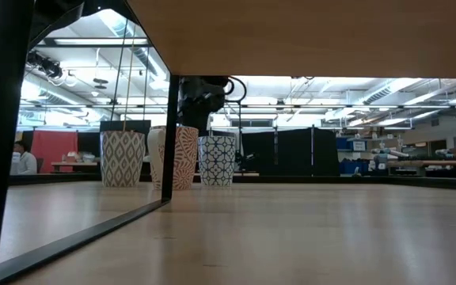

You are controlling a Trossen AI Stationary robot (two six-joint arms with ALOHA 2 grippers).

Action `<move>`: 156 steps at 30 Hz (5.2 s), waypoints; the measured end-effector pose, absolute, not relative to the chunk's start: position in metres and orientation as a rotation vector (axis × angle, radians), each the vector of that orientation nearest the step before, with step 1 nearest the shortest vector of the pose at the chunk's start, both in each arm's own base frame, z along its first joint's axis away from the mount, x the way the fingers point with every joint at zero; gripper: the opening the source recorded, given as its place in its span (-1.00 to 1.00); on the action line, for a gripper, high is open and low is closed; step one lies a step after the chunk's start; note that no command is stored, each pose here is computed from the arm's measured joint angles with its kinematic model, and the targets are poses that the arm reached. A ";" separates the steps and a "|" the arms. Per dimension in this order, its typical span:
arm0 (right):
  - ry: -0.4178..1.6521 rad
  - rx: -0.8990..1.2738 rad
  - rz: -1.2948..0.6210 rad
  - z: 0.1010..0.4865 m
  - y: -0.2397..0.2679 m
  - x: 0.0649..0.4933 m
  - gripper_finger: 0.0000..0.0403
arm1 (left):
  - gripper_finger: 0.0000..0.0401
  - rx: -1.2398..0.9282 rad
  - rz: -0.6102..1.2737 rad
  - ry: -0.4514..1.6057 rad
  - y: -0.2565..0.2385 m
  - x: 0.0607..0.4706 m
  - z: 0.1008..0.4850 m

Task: Place coffee mugs
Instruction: Put the blue patterned mug on the shelf

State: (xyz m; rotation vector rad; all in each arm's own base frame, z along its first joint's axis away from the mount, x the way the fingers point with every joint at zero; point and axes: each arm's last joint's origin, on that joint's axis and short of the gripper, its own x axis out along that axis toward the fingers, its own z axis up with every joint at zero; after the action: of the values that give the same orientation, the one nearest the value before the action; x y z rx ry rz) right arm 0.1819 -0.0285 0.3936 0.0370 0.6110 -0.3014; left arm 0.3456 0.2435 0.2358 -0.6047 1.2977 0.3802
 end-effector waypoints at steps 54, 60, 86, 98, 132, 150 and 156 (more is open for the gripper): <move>0.609 0.005 -0.288 0.394 -0.029 0.183 -0.36 | -0.90 -0.578 0.378 1.169 0.224 0.359 0.312; 0.609 0.004 -0.288 0.394 -0.029 0.183 -0.35 | -0.91 -0.584 0.383 1.057 0.202 0.366 0.356; 0.722 -0.035 -0.257 0.386 -0.026 0.177 -0.36 | -0.91 -0.752 0.151 0.973 0.050 0.414 0.384; 0.683 0.086 -0.207 0.388 -0.022 0.179 -0.35 | -0.91 -0.758 0.154 0.969 0.028 0.418 0.385; 0.687 0.053 -0.192 0.388 -0.022 0.179 -0.36 | -0.89 -0.821 0.174 0.994 -0.057 0.417 0.385; 0.687 0.052 -0.195 0.388 -0.022 0.179 -0.35 | -0.89 -0.801 0.164 1.001 -0.067 0.416 0.383; 0.687 0.052 -0.195 0.388 -0.022 0.179 -0.36 | -0.89 -0.797 0.163 1.005 -0.070 0.416 0.382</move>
State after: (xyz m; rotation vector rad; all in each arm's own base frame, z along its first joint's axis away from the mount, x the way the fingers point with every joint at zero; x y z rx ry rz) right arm 0.1787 -0.0221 0.3876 0.0517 0.6869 -0.1946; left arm 0.4157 -0.0696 0.3823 -0.7967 1.0047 0.1628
